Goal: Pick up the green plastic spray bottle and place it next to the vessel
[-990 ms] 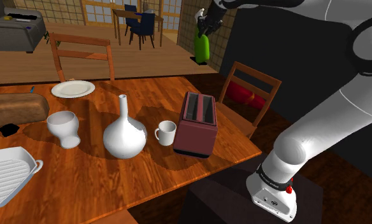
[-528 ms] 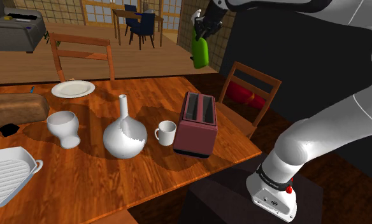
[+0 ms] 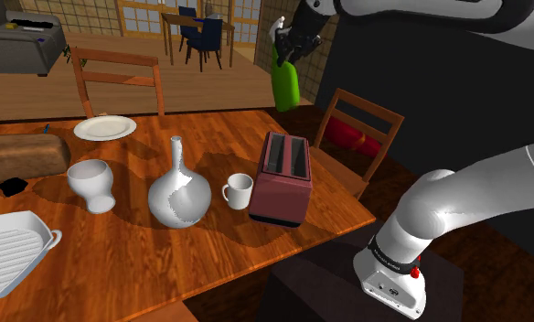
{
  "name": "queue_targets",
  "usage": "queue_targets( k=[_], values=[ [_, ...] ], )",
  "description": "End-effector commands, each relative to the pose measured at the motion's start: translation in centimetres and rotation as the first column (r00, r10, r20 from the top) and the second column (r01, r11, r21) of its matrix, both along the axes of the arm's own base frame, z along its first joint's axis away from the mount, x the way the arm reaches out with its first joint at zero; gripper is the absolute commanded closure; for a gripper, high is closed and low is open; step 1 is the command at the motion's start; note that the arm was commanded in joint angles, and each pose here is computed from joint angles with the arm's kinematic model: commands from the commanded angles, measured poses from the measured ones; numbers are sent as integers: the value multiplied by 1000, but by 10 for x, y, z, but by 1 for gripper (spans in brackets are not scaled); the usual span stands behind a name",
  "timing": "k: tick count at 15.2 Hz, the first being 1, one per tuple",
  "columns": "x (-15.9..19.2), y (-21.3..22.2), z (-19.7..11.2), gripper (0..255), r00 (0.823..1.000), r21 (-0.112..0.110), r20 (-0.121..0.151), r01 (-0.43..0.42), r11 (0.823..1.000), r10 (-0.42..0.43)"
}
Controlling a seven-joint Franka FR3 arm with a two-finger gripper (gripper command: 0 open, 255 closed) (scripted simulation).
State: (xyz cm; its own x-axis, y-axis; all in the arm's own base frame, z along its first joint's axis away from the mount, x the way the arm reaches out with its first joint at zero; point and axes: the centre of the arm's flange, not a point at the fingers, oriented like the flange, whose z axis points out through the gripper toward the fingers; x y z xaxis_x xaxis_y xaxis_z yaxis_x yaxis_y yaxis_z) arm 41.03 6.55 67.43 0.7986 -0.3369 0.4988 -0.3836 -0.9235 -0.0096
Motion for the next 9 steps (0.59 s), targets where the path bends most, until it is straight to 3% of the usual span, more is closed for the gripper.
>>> queue_targets(
  k=[1,9],
  values=[
    [-12,26,1,255,1000,0,0,2,1000,-2],
    [-63,118,1,255,1000,0,0,2,1000,-2]
  ],
)
